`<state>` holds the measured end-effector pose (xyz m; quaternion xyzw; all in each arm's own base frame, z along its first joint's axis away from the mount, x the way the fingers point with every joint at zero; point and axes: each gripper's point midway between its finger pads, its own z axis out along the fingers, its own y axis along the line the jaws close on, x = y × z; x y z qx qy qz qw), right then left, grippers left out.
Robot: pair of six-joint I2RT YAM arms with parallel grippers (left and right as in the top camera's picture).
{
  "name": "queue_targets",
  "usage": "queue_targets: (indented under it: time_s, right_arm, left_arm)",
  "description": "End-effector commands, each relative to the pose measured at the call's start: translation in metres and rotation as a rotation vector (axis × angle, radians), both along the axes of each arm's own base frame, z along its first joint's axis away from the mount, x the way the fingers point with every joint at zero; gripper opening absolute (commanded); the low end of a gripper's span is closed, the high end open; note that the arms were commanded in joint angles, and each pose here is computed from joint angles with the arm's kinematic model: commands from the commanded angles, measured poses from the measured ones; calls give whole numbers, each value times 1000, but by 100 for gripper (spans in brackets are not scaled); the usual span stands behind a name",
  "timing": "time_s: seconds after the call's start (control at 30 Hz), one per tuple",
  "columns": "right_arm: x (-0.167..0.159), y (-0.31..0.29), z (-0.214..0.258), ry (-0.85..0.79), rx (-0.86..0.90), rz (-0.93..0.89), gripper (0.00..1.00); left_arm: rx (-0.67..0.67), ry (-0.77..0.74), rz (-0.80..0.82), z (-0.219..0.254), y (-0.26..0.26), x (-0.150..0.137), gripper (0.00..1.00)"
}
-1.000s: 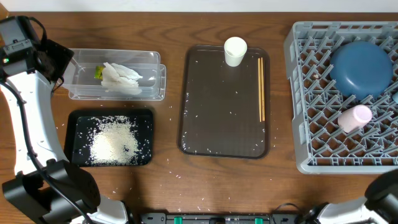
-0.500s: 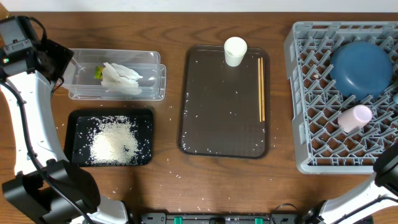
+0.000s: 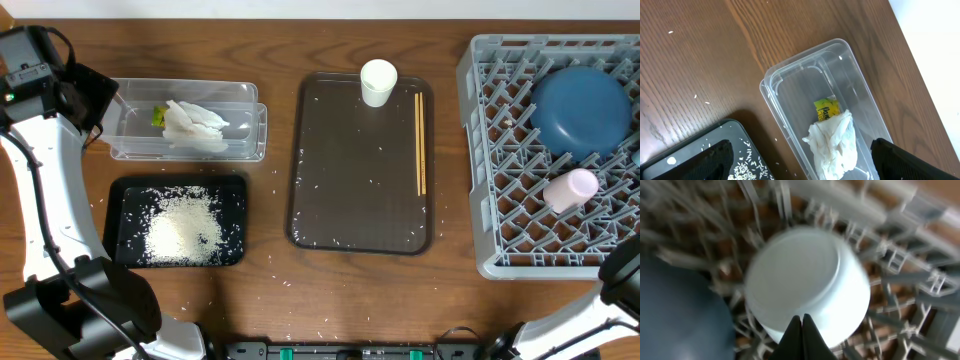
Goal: Sort waste into correct bins and load items into the dishwasher rack
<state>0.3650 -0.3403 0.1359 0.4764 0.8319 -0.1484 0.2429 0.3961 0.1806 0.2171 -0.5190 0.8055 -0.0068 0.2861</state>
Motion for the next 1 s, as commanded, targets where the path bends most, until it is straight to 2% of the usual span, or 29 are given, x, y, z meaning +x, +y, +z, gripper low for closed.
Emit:
queue_targets:
  time_s: [0.0, 0.1, 0.27, 0.5, 0.73, 0.97]
  right_arm:
    - [7, -10, 61, -150, -108, 9, 2]
    - [20, -15, 71, -213, -135, 25, 10]
    - [28, -22, 52, -204, -126, 26, 1]
    - [28, -22, -1, -111, -48, 23, 1]
    - [15, -13, -3, -64, -11, 19, 1]
    - [-19, -8, -14, 58, 36, -27, 1]
  left_arm:
    - [1, -12, 10, 5, 1, -1, 91]
    - [1, -12, 10, 5, 1, -1, 91]
    - [1, -12, 10, 5, 1, -1, 91]
    - [1, -12, 10, 5, 1, -1, 91]
    - [1, -11, 10, 5, 1, -1, 91]
    - [1, -11, 10, 5, 1, -1, 91]
